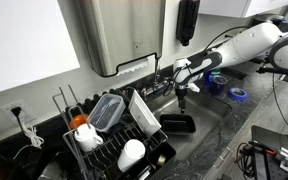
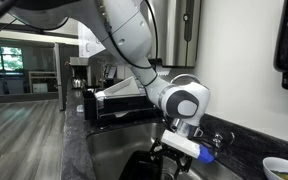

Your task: Pick up the black plate from the dish rack and put it in the sink.

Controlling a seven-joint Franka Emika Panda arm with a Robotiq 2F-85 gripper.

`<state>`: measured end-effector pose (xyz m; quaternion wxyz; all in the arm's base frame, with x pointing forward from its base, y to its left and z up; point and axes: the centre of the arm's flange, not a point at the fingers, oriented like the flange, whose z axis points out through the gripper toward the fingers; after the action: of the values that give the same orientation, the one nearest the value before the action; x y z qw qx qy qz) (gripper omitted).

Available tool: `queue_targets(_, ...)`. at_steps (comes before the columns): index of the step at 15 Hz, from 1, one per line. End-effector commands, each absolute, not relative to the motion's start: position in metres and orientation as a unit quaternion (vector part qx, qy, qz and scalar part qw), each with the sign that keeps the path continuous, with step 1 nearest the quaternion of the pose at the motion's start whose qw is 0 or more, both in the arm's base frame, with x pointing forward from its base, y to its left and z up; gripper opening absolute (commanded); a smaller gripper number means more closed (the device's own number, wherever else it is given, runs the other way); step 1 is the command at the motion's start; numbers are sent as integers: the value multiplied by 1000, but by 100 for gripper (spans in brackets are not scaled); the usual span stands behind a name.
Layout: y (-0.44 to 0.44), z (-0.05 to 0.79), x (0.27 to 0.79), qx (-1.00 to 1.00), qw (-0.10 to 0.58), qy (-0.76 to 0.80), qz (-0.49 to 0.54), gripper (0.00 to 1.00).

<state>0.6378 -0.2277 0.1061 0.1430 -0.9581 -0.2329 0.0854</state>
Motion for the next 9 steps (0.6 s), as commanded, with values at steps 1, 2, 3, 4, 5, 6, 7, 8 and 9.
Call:
queue_targets(1,-235,127,625,-969,106,-208,80,100)
queue_targets(2,-237,132,622,-972,97,-200,77,100)
queue_targets(3,-239,140,617,-976,82,-187,74,100)
queue_targets(4,-241,146,613,-978,70,-180,72,100)
queue_targets(5,-242,153,607,-982,54,-166,71,100)
queue_targets(6,-242,161,601,-984,41,-157,69,100)
queue_targets(7,-241,169,595,-986,27,-150,67,100)
queue_targets(8,-241,175,589,-987,14,-143,67,100)
queue_targets(9,-238,183,582,-988,3,-138,67,100)
